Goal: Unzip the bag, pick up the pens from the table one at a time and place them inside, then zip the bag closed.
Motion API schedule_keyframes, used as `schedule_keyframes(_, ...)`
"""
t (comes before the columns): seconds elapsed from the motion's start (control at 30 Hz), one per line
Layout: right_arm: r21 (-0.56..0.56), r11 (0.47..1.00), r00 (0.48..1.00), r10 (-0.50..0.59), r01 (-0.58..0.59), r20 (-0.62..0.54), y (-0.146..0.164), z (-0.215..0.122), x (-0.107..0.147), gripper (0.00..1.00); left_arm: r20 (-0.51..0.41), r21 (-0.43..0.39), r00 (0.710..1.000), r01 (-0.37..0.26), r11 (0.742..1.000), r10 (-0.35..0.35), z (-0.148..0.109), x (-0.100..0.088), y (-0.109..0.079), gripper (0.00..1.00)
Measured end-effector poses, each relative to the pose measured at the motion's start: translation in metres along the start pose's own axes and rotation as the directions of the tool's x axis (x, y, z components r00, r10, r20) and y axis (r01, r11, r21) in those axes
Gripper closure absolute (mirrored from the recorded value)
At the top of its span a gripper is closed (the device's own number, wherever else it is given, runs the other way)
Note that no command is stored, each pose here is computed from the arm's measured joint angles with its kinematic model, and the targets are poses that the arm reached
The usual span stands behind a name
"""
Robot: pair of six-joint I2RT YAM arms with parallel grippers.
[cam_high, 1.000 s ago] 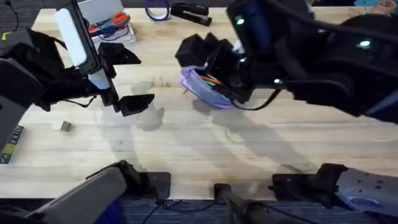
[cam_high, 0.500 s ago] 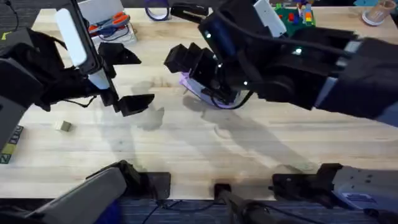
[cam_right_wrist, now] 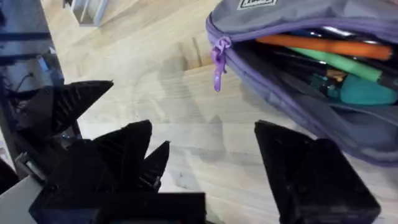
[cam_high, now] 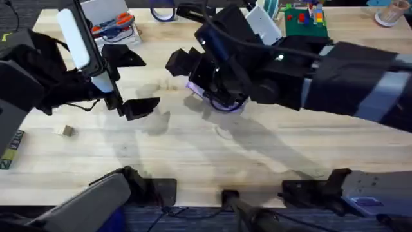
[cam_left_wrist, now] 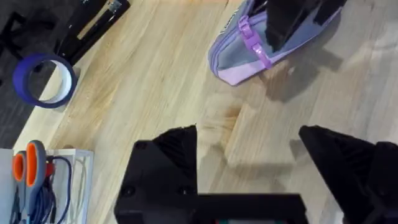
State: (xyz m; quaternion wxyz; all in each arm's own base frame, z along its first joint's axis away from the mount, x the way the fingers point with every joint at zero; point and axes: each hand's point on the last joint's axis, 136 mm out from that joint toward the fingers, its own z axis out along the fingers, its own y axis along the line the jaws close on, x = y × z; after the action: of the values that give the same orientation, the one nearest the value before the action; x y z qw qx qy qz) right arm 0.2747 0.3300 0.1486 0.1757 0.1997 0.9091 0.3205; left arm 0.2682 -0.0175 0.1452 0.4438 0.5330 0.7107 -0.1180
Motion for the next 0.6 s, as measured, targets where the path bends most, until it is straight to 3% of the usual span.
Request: schedule_keyframes(0.6, -0.022, 1.000, 1.000, -0.006, 0.007, 0.026, 0.004, 0.026, -0.004, 0.005, 0.000, 0.000, 1.000, 0.000, 1.000, 0.000, 0.000, 0.000, 0.000, 0.008)
